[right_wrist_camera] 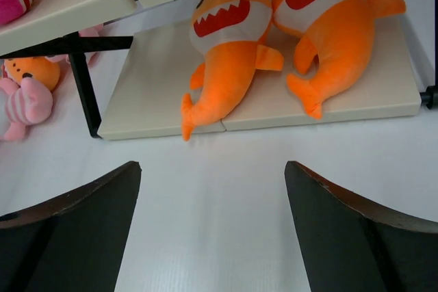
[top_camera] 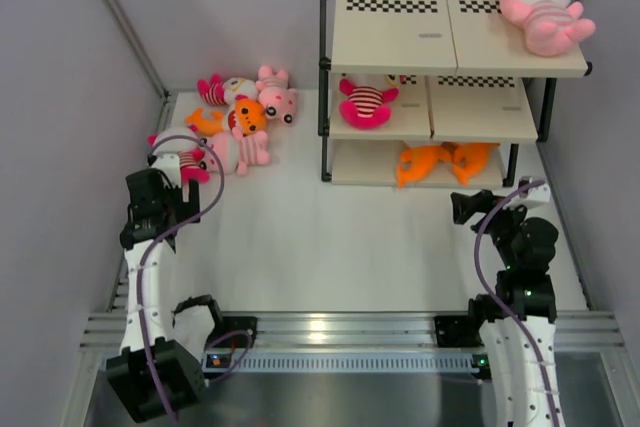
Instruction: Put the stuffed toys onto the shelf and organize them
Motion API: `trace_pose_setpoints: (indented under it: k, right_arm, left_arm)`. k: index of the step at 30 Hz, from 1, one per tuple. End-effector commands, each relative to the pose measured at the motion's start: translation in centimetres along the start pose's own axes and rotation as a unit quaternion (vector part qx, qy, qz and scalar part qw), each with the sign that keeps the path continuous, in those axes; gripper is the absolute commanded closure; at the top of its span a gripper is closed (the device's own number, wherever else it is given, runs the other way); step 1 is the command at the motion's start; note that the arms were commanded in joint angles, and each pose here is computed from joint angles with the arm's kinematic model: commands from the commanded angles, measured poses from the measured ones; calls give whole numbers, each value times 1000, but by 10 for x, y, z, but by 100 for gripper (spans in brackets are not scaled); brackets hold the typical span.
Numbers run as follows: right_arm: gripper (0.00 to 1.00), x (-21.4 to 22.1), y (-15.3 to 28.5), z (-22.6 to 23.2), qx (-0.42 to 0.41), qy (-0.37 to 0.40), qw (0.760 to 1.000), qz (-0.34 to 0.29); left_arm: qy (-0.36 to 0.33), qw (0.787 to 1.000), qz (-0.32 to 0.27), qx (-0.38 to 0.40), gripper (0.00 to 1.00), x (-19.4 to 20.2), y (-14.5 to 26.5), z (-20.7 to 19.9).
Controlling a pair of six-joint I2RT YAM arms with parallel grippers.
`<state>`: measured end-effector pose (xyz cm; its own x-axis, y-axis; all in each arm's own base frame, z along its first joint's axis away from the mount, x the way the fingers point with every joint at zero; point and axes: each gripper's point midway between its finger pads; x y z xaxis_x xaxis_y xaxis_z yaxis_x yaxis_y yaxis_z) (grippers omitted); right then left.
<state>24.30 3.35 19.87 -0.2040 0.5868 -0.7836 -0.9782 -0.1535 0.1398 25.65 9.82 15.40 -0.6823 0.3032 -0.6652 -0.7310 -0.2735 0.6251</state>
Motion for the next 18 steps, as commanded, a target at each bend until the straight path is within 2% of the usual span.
trace_pose_setpoints:
  k: [1,2,5,7,8,9,10,11,13,15,16,18]
  right_arm:
    - [13,-7,2,1,0,18,1000,-20]
    - [13,-6,3,-1,2,18,1000,-19]
    - [13,-3,2,-4,5,20,1000,-18]
    - [12,-1,1,-5,3,21,1000,-16]
    - [12,-1,1,-5,3,21,1000,-17]
    - [12,-1,1,-5,3,23,1000,-17]
    - [12,0,1,-6,4,23,1000,-18]
    - [12,0,1,-7,5,24,1000,-17]
    - [12,-1,2,-6,5,26,999,-19]
    - [12,-2,3,-5,4,27,999,-20]
    - [12,-2,3,-5,3,27,999,-19]
    - [12,-2,2,-5,4,27,999,-19]
  left_arm:
    - [-12,999,-29,-13,1,-14,0,7]
    - [-20,999,-22,-15,1,-11,-2,9]
    - [-105,994,7,-17,1,2,-11,15]
    - [-133,991,-8,-2,1,-16,-20,18]
    - [-134,990,-33,1,2,-46,-15,29]
    - [-132,990,-15,56,1,-44,-27,13]
    - [-132,987,-29,84,1,-56,-29,7]
    - [-131,980,-79,129,1,-87,-25,-3]
    - [-155,967,-103,173,1,-105,-31,-24]
    - [-197,959,-103,175,1,-119,-44,-38]
    - [-225,951,-121,173,1,-139,-48,-60]
    - [-222,949,-100,198,1,-143,-73,-85]
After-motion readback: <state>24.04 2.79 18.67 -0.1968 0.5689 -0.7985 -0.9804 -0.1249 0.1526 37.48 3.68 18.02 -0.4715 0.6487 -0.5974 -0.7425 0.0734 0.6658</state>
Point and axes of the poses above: each gripper's point midway between its finger pads, its own y axis back along the fingers, its own z axis along the line the jaws close on, x = y × z, and after that the axes turned 15 degrees about -y, right-handed
